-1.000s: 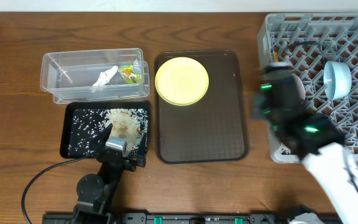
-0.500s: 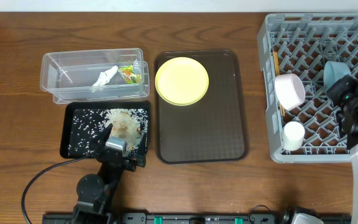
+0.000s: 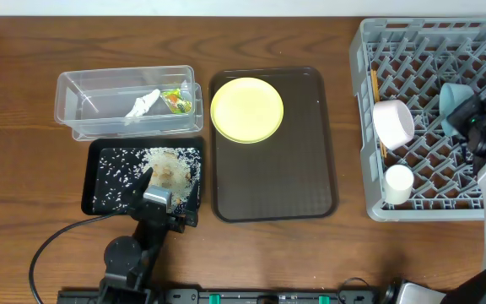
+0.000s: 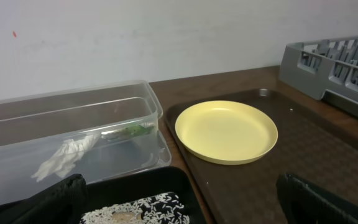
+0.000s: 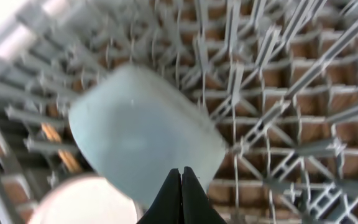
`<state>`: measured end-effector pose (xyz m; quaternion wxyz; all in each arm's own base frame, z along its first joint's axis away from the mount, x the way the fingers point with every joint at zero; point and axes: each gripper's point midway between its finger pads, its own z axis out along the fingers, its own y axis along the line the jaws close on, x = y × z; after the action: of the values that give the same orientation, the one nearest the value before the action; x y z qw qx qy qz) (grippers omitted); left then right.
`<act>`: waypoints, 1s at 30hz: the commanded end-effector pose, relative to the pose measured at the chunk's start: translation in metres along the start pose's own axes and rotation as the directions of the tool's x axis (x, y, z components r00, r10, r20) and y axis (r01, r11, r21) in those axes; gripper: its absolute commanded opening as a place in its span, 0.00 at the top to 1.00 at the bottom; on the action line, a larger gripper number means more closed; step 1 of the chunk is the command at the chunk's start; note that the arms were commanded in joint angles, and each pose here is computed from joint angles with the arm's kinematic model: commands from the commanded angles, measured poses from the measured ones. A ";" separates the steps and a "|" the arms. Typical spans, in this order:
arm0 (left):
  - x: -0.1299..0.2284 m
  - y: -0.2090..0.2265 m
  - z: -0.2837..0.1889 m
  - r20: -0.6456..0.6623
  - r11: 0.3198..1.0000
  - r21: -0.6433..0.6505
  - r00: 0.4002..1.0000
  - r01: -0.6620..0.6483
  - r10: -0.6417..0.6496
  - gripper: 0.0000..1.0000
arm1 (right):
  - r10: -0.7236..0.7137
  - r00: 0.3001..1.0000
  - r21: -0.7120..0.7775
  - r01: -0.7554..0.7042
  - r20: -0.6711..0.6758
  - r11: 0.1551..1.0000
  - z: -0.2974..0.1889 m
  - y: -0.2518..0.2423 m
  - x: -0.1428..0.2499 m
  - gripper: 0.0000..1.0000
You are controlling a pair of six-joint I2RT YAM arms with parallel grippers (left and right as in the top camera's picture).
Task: Sort waste into correct bins and load items into the dishwasher rack
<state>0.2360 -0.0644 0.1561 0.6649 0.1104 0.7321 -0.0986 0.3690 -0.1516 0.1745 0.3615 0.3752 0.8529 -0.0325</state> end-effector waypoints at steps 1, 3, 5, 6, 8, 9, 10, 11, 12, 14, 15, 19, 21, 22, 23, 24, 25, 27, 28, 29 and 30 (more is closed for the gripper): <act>0.015 -0.002 0.001 -0.038 1.000 0.012 0.999 -0.001 0.002 0.01 | -0.049 0.997 -0.069 0.045 -0.059 0.997 -0.004 0.021 0.016 0.99; 0.015 -0.002 0.001 -0.038 1.000 0.012 0.999 -0.001 0.002 0.01 | -0.100 0.993 -0.090 0.095 -0.056 0.991 -0.010 0.030 0.019 0.99; 0.015 -0.002 0.001 -0.038 1.000 0.012 0.999 -0.001 0.002 0.01 | -0.156 0.987 -0.122 0.151 -0.028 0.981 -0.020 0.042 0.019 0.99; 0.015 -0.002 0.001 -0.038 1.000 0.012 0.999 -0.001 0.002 0.01 | -0.182 0.983 -0.138 0.179 -0.012 0.974 -0.026 0.047 0.018 0.99; 0.015 -0.002 0.001 -0.038 1.000 0.012 0.999 -0.001 0.002 0.01 | -0.230 0.973 -0.156 0.231 0.024 0.960 -0.040 0.055 0.016 0.99; 0.015 -0.002 0.001 -0.038 1.000 0.012 0.999 -0.001 0.002 0.01 | -0.233 0.971 -0.142 0.238 0.052 0.961 -0.046 0.054 0.011 0.99; 0.015 -0.002 0.001 -0.038 1.000 0.012 0.999 -0.001 0.002 0.01 | -0.220 0.972 -0.122 0.229 0.085 0.966 -0.052 0.051 0.004 0.99; 0.015 -0.002 0.001 -0.038 1.000 0.012 0.999 -0.001 0.002 0.01 | -0.199 0.972 -0.096 0.211 0.123 0.973 -0.057 0.046 -0.006 0.99; 0.015 -0.002 0.001 -0.038 1.000 0.012 0.999 -0.001 0.002 0.01 | -0.174 0.972 -0.069 0.187 0.160 0.980 -0.063 0.040 -0.016 0.99; 0.015 -0.002 0.001 -0.038 1.000 0.012 0.999 -0.001 0.002 0.01 | -0.133 0.966 -0.023 0.141 0.223 0.990 -0.072 0.027 -0.033 0.99; 0.015 -0.002 0.001 -0.038 1.000 0.012 0.999 -0.001 0.002 0.01 | -0.123 0.964 -0.005 0.128 0.238 0.992 -0.073 0.021 -0.038 0.99; 0.015 -0.002 0.001 -0.038 1.000 0.012 0.999 -0.001 0.002 0.01 | -0.099 0.966 0.092 0.079 0.239 0.993 -0.061 -0.007 -0.047 0.99; 0.015 -0.002 0.001 -0.038 1.000 0.012 0.999 -0.001 0.002 0.01 | -0.088 0.970 0.125 0.061 0.225 0.990 -0.047 -0.018 -0.048 0.99; 0.015 -0.002 0.001 -0.038 1.000 0.012 0.999 -0.001 0.002 0.01 | -0.085 0.972 0.132 0.057 0.218 0.990 -0.041 -0.020 -0.049 0.99; 0.015 -0.002 0.001 -0.038 1.000 0.012 0.999 -0.001 0.002 0.01 | -0.082 0.975 0.140 0.053 0.209 0.989 -0.032 -0.023 -0.049 0.99; 0.015 -0.002 0.001 -0.038 1.000 0.012 0.999 -0.001 0.002 0.01 | -0.081 0.976 0.148 0.052 0.200 0.988 -0.025 -0.025 -0.048 0.99; 0.015 -0.002 0.001 -0.038 1.000 0.012 0.999 -0.001 0.002 0.01 | -0.079 0.978 0.154 0.050 0.194 0.987 -0.018 -0.027 -0.048 0.99; 0.015 -0.002 0.001 -0.038 1.000 0.012 0.999 -0.001 0.002 0.01 | -0.090 0.979 0.164 0.060 0.182 0.985 -0.004 -0.028 -0.047 0.99; 0.015 -0.002 0.001 -0.038 1.000 0.012 0.999 -0.001 0.002 0.00 | -0.097 0.979 0.166 0.067 0.177 0.984 0.001 -0.028 -0.046 0.99; 0.015 -0.002 0.001 -0.038 1.000 0.012 0.999 -0.001 0.002 0.01 | -0.098 0.981 0.160 0.071 0.167 0.985 0.006 -0.026 -0.044 0.99; 0.015 -0.002 0.001 -0.038 1.000 0.012 0.999 -0.001 0.002 0.01 | -0.099 0.984 0.143 0.078 0.150 0.987 0.012 -0.024 -0.040 0.99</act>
<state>0.2360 -0.0644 0.1561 0.6649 0.1102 0.7321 -0.0984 0.3752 -0.1923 0.1927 0.4053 0.3632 0.8282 -0.1337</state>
